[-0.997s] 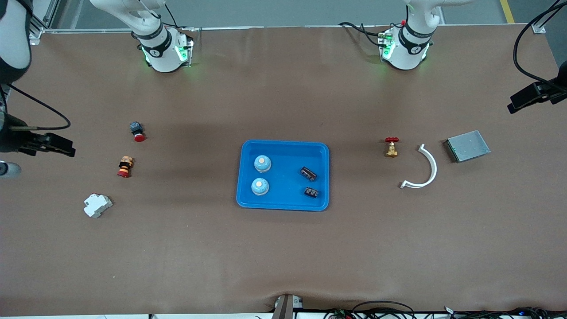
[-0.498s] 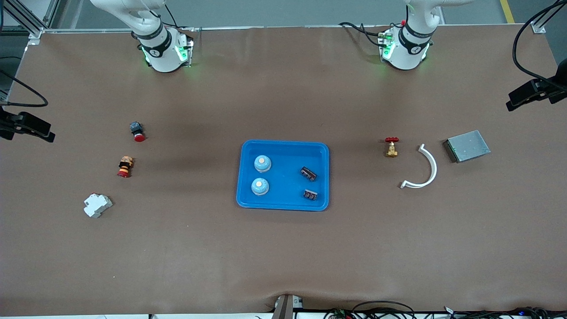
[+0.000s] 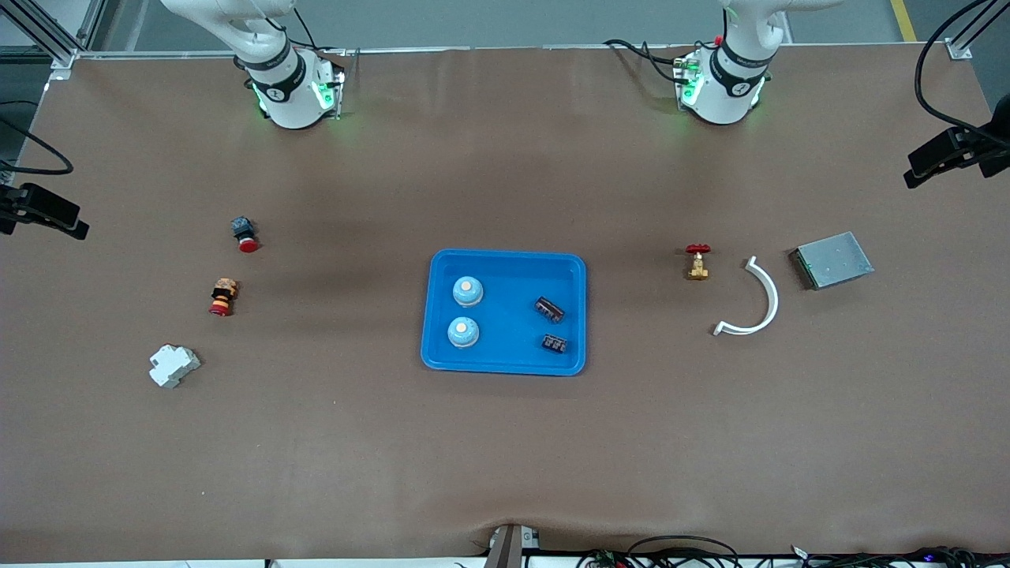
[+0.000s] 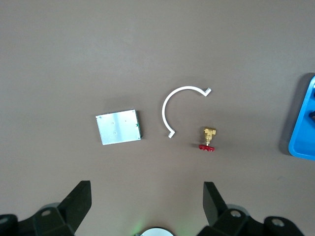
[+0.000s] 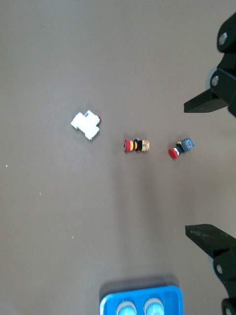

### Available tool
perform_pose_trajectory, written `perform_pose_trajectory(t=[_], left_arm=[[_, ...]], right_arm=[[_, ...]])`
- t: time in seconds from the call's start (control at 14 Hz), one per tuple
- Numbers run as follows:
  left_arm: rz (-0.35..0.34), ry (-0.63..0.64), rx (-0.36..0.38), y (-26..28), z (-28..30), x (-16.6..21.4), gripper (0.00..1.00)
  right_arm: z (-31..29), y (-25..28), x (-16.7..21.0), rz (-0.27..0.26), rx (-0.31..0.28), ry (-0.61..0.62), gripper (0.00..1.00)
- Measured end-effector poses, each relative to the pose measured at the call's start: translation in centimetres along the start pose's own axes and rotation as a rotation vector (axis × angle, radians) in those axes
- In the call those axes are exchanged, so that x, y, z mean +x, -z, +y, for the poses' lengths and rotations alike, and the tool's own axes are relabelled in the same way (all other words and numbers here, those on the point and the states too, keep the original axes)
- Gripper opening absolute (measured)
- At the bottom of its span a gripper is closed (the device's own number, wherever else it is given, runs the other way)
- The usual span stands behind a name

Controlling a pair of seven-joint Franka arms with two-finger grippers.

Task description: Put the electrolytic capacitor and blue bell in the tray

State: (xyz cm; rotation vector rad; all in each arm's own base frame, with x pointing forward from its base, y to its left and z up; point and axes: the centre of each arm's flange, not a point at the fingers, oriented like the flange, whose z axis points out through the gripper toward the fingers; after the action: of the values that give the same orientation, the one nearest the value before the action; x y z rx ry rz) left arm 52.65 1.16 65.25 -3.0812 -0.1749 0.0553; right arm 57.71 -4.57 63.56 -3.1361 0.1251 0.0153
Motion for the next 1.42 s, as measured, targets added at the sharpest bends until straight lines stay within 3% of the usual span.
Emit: perform_pose_trajectory(t=[0.5,1.42], left_arm=[[0.006,0.002,-0.001,0.1,-0.1,0.1,1.00],[0.012,-0.004,-0.001,0.4,0.2,-0.1,1.00]], right_arm=[[-0.5,-0.3,-0.2,0.043,0.052,0.001,1.00],[-0.5,-0.5,-1.1,0.071,0.057,0.001,1.00]])
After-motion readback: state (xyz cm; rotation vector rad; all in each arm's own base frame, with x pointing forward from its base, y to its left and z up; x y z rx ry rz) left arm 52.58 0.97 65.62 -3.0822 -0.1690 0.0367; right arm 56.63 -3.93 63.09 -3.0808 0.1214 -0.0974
